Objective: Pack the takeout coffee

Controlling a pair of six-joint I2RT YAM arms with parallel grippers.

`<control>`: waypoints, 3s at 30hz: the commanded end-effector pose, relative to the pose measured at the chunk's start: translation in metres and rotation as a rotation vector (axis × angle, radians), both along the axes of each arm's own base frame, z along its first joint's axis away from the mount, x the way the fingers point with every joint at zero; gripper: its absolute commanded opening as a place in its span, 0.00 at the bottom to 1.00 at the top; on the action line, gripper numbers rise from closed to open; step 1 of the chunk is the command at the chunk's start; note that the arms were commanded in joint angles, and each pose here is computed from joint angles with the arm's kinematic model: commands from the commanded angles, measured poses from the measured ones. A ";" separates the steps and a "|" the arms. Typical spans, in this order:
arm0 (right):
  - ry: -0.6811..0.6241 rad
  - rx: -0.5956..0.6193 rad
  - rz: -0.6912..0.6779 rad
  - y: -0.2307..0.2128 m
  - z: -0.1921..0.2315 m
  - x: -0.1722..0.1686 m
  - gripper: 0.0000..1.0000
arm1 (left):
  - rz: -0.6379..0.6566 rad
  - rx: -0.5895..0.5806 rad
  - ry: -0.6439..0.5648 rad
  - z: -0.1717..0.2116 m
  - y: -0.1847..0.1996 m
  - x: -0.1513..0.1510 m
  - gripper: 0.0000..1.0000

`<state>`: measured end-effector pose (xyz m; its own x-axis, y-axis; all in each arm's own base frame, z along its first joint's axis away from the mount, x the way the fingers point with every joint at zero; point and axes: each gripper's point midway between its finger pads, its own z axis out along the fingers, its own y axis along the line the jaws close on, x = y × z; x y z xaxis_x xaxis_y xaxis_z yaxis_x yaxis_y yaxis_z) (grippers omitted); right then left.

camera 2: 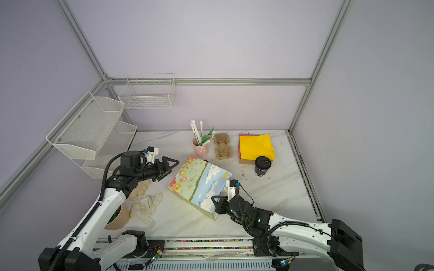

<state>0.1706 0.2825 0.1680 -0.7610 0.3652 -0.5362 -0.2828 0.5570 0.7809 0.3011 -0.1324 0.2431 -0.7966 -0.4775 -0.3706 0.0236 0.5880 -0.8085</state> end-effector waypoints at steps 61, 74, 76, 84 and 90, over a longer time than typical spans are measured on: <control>-0.644 0.368 0.189 0.051 0.270 -0.006 0.00 | 0.209 -0.341 0.132 -0.074 0.003 0.002 0.89; -0.560 0.346 0.178 0.032 0.212 -0.011 0.00 | 0.226 -0.420 -0.070 -0.016 0.008 0.028 0.90; -0.551 0.331 0.170 0.030 0.202 -0.009 0.00 | 0.215 -0.419 -0.117 0.001 0.008 0.030 0.90; -0.535 0.297 0.110 0.015 0.172 0.004 0.00 | 0.185 -0.311 -0.228 0.051 0.012 0.023 0.90; -0.536 0.290 0.122 0.015 0.151 0.010 0.00 | 0.184 -0.299 -0.302 0.074 0.015 0.016 0.90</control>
<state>0.1817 0.2965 0.3201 -0.4614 0.4738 -0.7501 -0.7077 0.3134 0.6332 0.3171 -0.1188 0.2629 -0.6163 -0.7339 -0.2858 0.0603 0.3178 -0.9462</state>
